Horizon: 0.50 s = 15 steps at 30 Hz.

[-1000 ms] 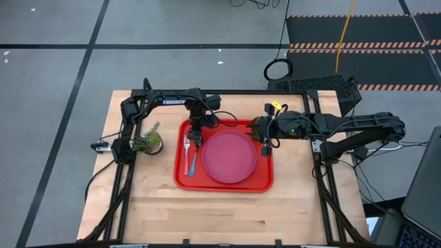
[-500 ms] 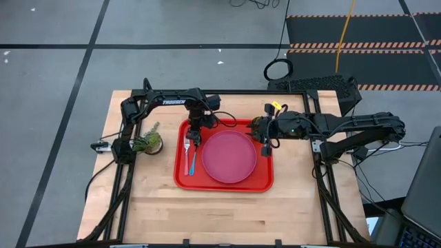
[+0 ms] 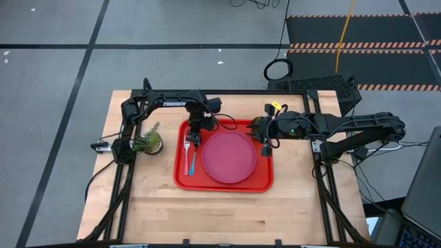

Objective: Pick and place plate/cup/fork/spoon on tray
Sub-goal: Adjust the silverware on the red tray

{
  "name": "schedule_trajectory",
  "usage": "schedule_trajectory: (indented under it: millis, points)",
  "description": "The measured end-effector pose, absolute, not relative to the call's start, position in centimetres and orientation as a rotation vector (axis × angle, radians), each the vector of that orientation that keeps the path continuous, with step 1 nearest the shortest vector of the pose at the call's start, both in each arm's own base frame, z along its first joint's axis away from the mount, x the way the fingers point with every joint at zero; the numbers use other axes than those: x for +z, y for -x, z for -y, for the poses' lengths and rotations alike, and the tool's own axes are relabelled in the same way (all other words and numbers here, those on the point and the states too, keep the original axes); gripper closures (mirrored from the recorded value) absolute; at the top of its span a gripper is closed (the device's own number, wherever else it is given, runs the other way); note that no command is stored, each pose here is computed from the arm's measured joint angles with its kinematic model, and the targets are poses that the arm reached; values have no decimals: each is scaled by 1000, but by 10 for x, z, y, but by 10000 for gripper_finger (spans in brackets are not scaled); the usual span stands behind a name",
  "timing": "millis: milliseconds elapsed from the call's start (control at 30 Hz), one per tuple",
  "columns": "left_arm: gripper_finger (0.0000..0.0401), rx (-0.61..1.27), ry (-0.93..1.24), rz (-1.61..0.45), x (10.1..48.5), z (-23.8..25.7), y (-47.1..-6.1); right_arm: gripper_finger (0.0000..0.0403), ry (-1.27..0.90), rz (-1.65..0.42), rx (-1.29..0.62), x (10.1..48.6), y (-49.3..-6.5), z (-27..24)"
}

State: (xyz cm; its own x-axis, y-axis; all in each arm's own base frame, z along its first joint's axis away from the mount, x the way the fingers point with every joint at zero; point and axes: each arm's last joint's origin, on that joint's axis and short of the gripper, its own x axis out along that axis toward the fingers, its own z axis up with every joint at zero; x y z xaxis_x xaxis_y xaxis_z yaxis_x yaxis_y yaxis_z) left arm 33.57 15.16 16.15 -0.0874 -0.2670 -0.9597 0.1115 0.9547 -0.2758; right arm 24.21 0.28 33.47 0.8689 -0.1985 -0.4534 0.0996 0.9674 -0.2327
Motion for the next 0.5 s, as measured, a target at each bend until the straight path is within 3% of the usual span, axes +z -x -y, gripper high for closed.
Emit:
schedule_trajectory:
  millis: [500]
  points:
    - [279,-299,116,-1607,161,-150,-339,298,202,-494,-158,335,-242,-3]
